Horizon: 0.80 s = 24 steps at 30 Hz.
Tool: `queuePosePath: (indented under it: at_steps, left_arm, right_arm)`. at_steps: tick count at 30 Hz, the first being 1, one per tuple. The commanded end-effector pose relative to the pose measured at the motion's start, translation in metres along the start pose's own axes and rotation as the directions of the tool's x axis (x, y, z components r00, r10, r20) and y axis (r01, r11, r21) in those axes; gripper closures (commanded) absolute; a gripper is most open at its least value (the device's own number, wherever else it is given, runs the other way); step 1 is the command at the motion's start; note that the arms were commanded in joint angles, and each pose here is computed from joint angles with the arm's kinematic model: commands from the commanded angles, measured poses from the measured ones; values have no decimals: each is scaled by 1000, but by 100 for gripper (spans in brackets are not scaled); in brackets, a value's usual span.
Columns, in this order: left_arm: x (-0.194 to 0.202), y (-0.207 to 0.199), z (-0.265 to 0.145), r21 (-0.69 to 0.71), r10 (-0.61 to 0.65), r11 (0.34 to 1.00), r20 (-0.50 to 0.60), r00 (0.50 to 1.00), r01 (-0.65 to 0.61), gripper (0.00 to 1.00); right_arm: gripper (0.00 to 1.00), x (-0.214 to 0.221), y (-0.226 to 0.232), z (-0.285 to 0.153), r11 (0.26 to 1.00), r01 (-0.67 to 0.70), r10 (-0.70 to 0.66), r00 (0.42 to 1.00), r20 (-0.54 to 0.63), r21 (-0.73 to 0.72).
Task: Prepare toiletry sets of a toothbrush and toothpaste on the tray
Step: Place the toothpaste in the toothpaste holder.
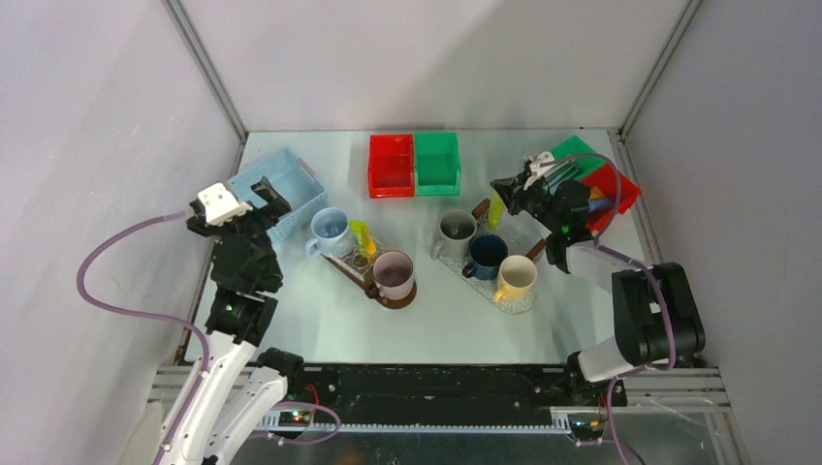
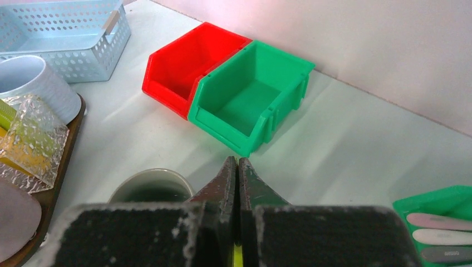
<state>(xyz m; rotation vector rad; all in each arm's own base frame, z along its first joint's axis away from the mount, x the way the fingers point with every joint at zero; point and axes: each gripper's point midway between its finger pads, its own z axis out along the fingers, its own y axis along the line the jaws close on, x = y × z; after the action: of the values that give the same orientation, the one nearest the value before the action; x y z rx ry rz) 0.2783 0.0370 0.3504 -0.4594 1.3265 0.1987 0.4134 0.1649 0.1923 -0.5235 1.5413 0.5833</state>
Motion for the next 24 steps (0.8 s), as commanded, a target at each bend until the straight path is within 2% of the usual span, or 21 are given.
queuePosePath:
  at_steps: [1,6,12,17,19,24]
  left_arm:
    - [-3,6,2,-28,0,1000,28,1000,1,2]
    - [-2,7,3,-35,6,999,27,1000,-5,2]
    - [-2,7,3,-35,9,999,29,1000,-8,2]
    - [-1,7,3,-35,9,999,30,1000,-8,2]
    - [-1,7,3,-36,10,999,30,999,-9,2]
    - [-1,7,3,-34,8,999,32,999,-7,2]
  right_arm:
    - [100,-22,-3,5,999,53,-52,991,123,-1]
    - [100,-15,-3,7,998,59,-58,985,164,-1]
    - [100,5,-6,8,998,58,-59,986,158,11]
    - [95,17,-5,7,998,58,-59,988,143,8]
    - [91,20,-4,7,998,57,-57,988,142,4]
    - [73,11,-2,4,998,69,-68,984,165,0]
